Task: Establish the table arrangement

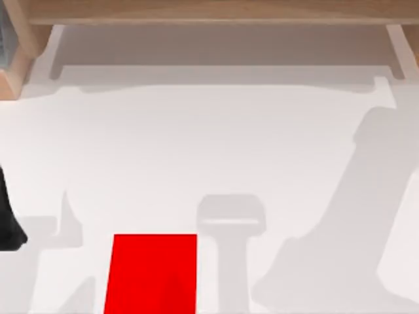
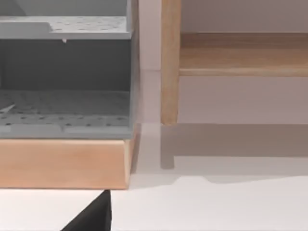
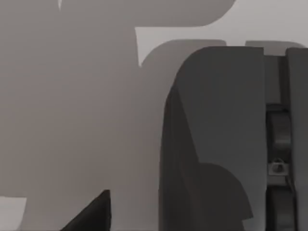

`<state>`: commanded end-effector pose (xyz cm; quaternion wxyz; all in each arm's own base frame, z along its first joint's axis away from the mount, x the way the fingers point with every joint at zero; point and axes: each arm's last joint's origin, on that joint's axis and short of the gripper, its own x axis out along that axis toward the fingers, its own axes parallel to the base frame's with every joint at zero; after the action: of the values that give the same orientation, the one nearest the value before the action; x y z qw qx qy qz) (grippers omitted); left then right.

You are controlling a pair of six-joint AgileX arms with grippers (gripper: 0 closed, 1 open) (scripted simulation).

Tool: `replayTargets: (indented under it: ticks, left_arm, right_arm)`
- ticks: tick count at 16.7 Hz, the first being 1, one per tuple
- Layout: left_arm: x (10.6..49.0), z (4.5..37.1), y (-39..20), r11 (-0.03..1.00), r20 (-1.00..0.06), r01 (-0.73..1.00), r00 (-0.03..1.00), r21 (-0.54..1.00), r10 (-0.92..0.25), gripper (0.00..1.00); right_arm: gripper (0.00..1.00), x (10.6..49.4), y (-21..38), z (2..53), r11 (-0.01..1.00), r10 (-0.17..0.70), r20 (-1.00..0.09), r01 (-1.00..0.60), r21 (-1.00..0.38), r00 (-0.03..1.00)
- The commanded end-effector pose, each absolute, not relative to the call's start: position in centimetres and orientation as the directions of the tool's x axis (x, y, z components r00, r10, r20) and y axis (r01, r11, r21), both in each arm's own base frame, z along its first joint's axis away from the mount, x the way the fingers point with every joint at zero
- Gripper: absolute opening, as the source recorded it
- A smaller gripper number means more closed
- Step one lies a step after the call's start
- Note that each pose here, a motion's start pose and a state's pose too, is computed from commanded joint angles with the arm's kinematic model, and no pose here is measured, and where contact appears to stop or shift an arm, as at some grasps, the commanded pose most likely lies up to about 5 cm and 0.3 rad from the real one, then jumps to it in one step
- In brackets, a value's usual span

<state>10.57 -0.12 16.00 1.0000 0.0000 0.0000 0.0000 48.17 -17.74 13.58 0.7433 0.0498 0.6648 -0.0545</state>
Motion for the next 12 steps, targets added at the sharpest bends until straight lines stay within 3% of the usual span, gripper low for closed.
replayTargets:
  ticks: [5, 12]
  left_arm:
    - [10.57, 16.0, -0.12, 1.0, 0.0, 0.0, 1.0, 0.0, 0.0, 1.0]
    - [10.57, 16.0, -0.12, 1.0, 0.0, 0.0, 1.0, 0.0, 0.0, 1.0]
  right_arm:
    - [1.0, 48.21, -17.71, 13.11, 0.989, -0.012, -0.995, 0.147, 0.004, 0.104]
    - [0.47, 48.21, -17.71, 13.11, 0.989, -0.012, -0.995, 0.147, 0.004, 0.104]
